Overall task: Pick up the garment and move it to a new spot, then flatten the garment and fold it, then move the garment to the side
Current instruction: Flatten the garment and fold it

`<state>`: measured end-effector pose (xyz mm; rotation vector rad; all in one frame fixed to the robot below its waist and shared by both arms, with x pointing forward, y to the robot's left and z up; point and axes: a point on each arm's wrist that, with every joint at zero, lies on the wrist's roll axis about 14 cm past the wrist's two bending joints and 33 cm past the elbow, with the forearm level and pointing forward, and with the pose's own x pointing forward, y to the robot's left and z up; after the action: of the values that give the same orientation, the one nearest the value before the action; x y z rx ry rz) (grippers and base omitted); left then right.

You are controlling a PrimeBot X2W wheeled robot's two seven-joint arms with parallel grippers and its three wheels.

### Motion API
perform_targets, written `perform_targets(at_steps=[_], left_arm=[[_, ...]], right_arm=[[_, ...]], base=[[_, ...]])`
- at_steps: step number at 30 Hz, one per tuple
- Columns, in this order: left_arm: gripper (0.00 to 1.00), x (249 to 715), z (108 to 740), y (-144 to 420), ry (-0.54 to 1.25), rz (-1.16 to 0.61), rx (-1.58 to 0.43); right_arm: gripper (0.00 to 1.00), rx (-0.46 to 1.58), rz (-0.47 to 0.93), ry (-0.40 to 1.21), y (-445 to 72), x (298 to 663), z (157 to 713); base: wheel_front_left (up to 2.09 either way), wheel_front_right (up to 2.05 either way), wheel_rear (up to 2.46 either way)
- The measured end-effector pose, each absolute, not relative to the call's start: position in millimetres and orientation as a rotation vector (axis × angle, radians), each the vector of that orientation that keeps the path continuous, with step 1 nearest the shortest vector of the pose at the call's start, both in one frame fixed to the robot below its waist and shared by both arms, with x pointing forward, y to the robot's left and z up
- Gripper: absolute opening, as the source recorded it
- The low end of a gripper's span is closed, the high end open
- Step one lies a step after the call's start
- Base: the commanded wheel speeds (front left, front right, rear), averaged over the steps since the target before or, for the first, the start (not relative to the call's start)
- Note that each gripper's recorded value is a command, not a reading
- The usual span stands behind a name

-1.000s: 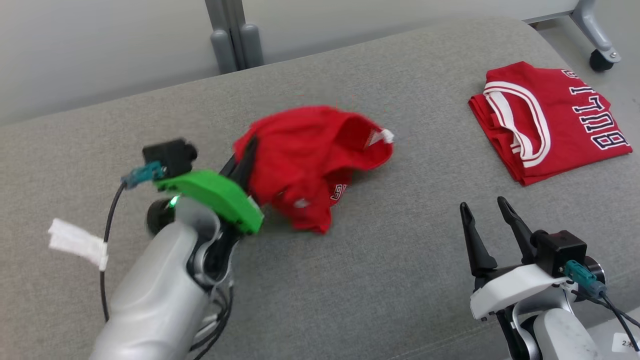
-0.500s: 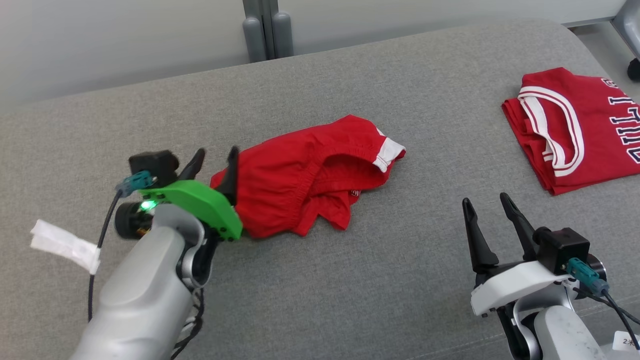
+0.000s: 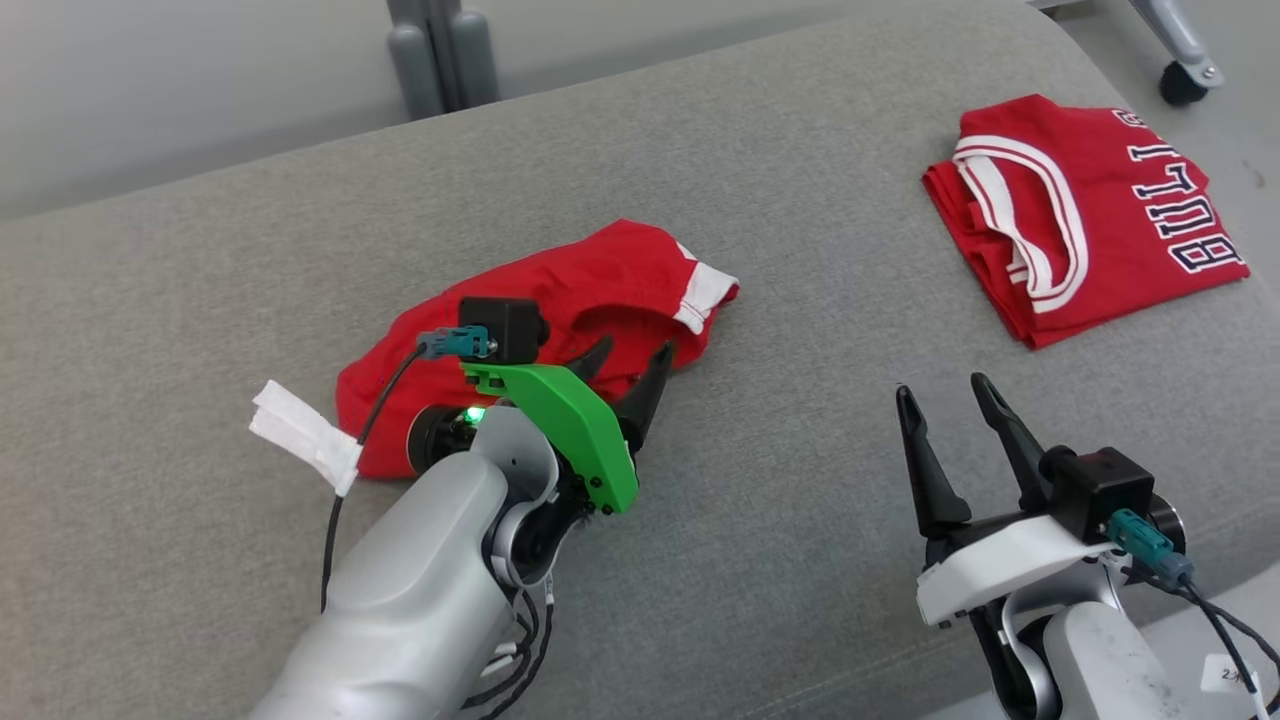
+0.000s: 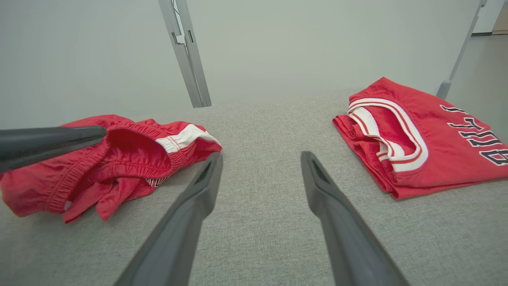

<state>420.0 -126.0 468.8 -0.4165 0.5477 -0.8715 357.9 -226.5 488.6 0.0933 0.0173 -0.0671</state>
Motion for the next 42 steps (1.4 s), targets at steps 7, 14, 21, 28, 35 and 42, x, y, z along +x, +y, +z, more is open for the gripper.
perform_targets(at_steps=[7, 14, 21, 28, 35, 42], left_arm=[[1.00, 427, 449, -150, 0.645, -0.858, -0.445], [1.00, 443, 441, -171, 0.672, -0.837, -0.487], [0.00, 451, 453, -192, 0.609, -0.911, -0.535], [0.00, 468, 562, -211, 0.310, -1.074, -0.628], [0.00, 484, 684, -199, 0.041, -1.144, -0.665], [0.00, 432, 700, -202, 0.064, -1.325, -0.610]], right_arm=[[1.00, 0.086, -0.094, 0.028, -232, 351, 484], [1.00, 0.087, -0.133, 0.041, -241, 346, 479], [1.00, 0.079, -0.188, 0.062, -256, 340, 472], [1.00, 0.062, -0.179, 0.045, -258, 341, 477], [1.00, 0.060, -0.133, 0.013, -247, 344, 490], [1.00, 0.062, -0.116, 0.017, -244, 344, 489]], base=[[0.00, 0.00, 0.00], [0.00, 0.00, 0.00], [0.00, 0.00, 0.00], [0.00, 0.00, 0.00], [0.00, 0.00, 0.00], [0.00, 0.00, 0.00]])
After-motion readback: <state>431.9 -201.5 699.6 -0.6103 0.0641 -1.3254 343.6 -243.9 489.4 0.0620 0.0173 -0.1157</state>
